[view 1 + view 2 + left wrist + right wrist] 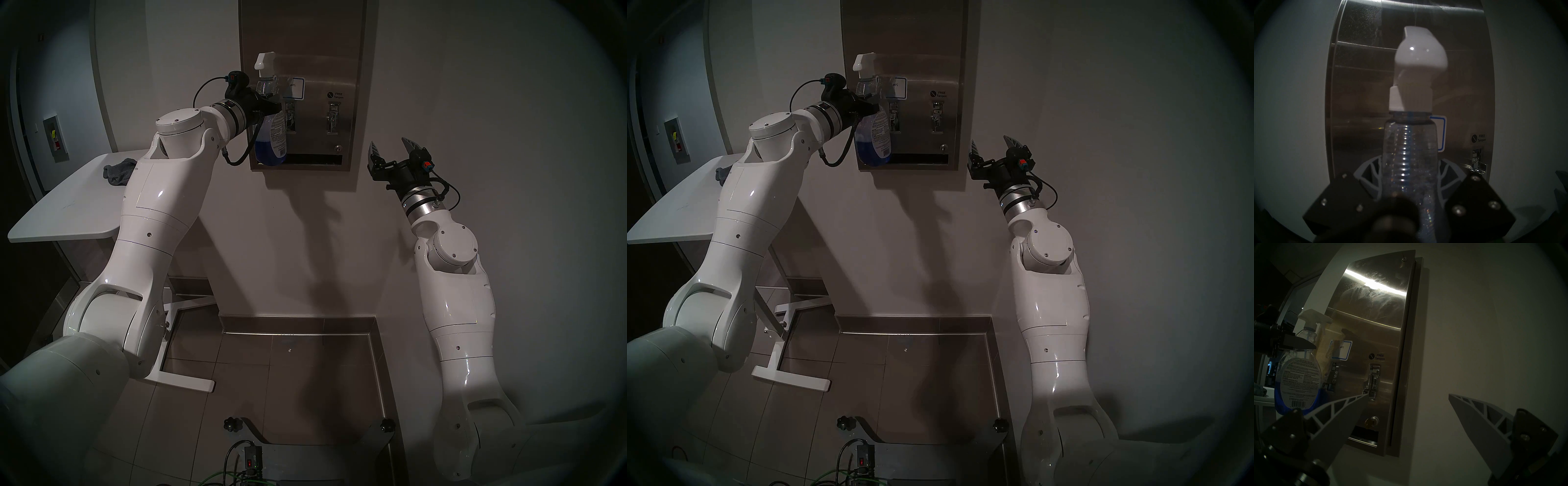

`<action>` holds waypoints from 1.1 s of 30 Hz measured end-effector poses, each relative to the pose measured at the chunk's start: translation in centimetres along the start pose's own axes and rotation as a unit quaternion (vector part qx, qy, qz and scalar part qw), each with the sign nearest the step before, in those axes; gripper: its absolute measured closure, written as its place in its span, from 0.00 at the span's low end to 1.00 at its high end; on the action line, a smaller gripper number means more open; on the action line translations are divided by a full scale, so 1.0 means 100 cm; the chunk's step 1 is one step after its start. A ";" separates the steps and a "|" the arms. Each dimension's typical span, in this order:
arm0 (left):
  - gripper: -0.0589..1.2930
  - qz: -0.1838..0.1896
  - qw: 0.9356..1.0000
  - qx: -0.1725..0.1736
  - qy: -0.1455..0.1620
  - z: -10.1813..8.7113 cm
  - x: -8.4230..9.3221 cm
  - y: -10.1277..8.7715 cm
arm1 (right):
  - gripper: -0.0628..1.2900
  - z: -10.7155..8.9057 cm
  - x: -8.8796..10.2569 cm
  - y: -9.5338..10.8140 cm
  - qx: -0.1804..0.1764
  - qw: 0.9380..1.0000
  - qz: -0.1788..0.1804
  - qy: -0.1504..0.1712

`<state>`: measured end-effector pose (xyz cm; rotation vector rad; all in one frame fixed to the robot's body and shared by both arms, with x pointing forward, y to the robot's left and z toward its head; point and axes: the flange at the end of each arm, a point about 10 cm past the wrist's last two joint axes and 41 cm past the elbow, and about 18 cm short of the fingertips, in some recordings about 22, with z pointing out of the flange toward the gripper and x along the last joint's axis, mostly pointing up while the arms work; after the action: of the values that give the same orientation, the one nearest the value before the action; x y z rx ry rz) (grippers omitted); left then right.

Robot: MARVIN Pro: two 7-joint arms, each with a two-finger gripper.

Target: Pick up the cleaner bottle and spray the cleaner onto the surface

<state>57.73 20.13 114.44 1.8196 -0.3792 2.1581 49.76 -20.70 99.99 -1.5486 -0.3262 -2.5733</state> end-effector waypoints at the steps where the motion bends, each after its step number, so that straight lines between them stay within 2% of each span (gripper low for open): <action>1: 0.67 0.000 1.000 0.000 0.000 0.000 0.000 0.000 | 0.05 0.000 0.000 0.000 0.000 1.000 0.000 0.000; 17: 0.67 0.011 1.000 0.014 -0.013 -0.014 0.002 -0.007 | 0.05 0.000 0.000 0.000 0.000 1.000 0.000 0.000; 33: 0.67 0.012 1.000 0.014 -0.017 -0.031 0.011 0.003 | 0.05 0.000 0.000 0.000 0.000 1.000 0.000 0.000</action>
<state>54.65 21.08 115.02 1.8773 -0.3825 2.1619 49.75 -20.68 99.99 -1.5485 -0.3264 -2.5734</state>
